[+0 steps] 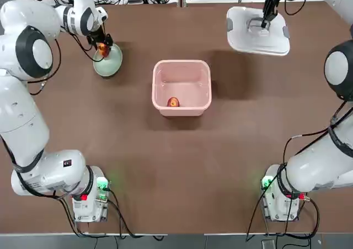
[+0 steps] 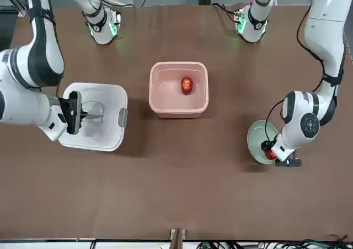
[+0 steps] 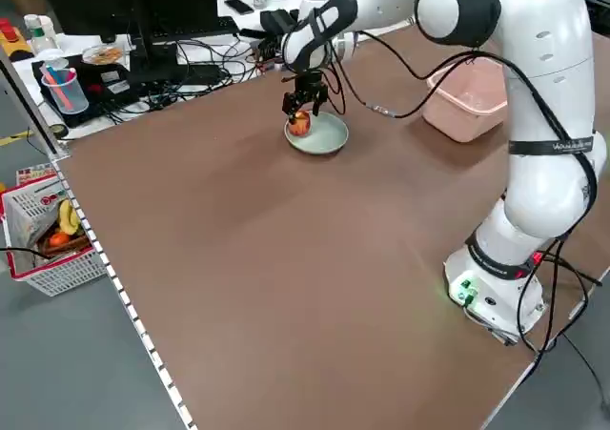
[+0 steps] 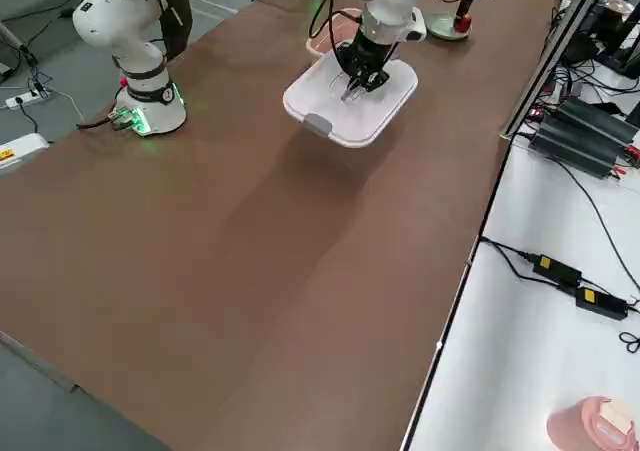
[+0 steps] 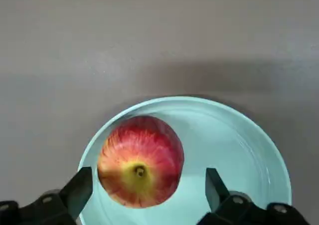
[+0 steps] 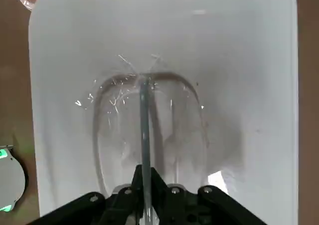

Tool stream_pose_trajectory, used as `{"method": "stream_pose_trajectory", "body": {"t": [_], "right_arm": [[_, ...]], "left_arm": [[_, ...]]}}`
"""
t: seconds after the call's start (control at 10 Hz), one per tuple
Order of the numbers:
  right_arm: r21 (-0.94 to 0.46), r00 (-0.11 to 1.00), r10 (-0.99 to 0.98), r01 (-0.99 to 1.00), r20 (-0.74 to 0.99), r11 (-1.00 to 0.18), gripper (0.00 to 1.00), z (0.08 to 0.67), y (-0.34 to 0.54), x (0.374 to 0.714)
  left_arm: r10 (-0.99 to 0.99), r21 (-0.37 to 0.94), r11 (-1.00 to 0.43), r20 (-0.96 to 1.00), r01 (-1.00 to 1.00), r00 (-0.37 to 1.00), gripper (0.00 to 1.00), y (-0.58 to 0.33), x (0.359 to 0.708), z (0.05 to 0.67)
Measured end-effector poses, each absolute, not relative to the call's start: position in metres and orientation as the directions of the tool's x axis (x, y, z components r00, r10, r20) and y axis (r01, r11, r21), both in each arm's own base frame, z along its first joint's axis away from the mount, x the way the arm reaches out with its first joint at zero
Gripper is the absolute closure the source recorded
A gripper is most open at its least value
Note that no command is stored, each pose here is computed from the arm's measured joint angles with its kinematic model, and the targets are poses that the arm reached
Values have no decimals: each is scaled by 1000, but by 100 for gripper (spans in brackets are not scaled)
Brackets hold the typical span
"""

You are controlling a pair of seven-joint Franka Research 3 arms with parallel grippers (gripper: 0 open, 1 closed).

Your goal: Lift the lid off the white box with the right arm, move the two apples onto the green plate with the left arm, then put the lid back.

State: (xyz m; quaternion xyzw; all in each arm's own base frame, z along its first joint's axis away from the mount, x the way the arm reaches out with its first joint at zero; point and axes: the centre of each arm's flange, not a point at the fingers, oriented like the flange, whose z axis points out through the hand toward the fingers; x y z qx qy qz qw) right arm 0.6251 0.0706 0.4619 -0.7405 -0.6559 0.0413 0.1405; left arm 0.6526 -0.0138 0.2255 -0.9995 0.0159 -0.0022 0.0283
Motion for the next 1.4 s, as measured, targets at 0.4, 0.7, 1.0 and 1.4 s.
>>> {"method": "stream_pose_trajectory", "body": {"t": [0.4, 0.7, 1.0, 1.4], "right_arm": [[-221, 126, 986, 970, 105, -101, 94, 474, 68, 631], [-174, 105, 992, 980, 65, -92, 94, 485, 67, 635], [-174, 103, 993, 981, 64, -91, 94, 487, 68, 636], [-234, 162, 986, 961, 40, -148, 94, 460, 65, 638]], "left_arm": [[-78, -70, -994, -29, -79, 997, 0, -74, 633, 375], [-33, 37, -999, 22, -34, 999, 0, -168, 585, 470], [26, 107, -994, 29, 23, 999, 0, -280, 546, 469], [42, 145, -989, 15, 39, 999, 2, -399, 473, 435]]}}
